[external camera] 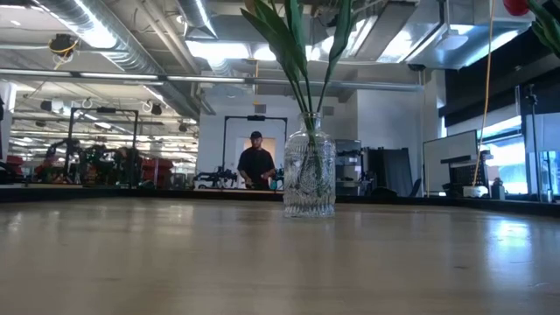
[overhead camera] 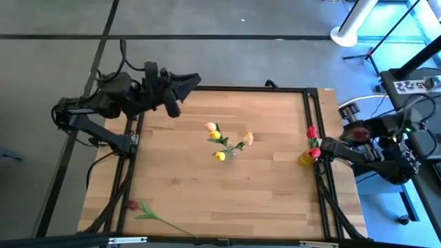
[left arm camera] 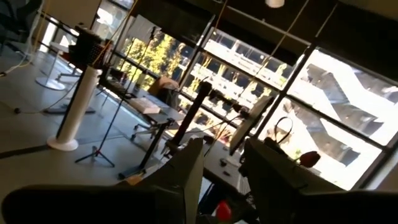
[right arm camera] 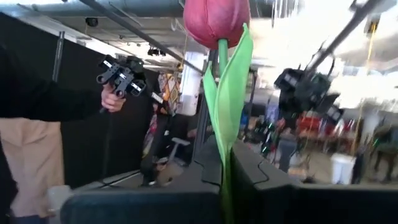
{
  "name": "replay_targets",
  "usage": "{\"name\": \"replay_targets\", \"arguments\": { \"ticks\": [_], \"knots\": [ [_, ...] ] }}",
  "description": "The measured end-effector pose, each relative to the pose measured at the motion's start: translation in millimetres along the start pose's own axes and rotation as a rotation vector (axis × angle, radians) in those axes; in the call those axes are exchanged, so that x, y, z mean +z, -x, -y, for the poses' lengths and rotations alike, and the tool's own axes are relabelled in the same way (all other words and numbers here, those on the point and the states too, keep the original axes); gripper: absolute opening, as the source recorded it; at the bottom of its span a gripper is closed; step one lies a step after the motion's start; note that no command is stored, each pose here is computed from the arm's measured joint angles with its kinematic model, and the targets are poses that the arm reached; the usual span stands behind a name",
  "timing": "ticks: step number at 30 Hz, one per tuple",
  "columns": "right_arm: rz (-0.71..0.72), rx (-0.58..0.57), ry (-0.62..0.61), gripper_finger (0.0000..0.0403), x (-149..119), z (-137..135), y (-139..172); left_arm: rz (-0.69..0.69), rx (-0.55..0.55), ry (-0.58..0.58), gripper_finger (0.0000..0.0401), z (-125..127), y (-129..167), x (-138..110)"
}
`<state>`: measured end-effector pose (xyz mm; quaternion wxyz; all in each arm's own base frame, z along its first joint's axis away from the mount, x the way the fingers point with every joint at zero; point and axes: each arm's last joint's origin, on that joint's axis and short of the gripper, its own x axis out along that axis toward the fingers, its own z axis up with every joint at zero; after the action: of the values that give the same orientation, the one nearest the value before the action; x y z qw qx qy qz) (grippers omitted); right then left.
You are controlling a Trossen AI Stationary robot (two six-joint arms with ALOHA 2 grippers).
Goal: Sort flowers into vase by color
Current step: Put the right dark red tulip into the yellow vase
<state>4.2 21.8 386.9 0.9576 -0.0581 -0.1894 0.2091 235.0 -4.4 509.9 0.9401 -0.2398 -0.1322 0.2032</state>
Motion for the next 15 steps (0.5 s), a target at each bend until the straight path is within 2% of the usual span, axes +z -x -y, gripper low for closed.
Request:
{"name": "replay_targets", "arguments": {
  "ticks": [4, 15],
  "knots": [
    [0.027, -0.019, 0.109, 0.0003, 0, -12, 11, 0.004, -0.026, 0.016, 0.0114, 7, 4, -1],
    [0.017, -0.052, 0.046, 0.0003, -39, -9, 16, 0.035, 0.032, 0.025, 0.0114, 10, 6, -3]
  ]
}}
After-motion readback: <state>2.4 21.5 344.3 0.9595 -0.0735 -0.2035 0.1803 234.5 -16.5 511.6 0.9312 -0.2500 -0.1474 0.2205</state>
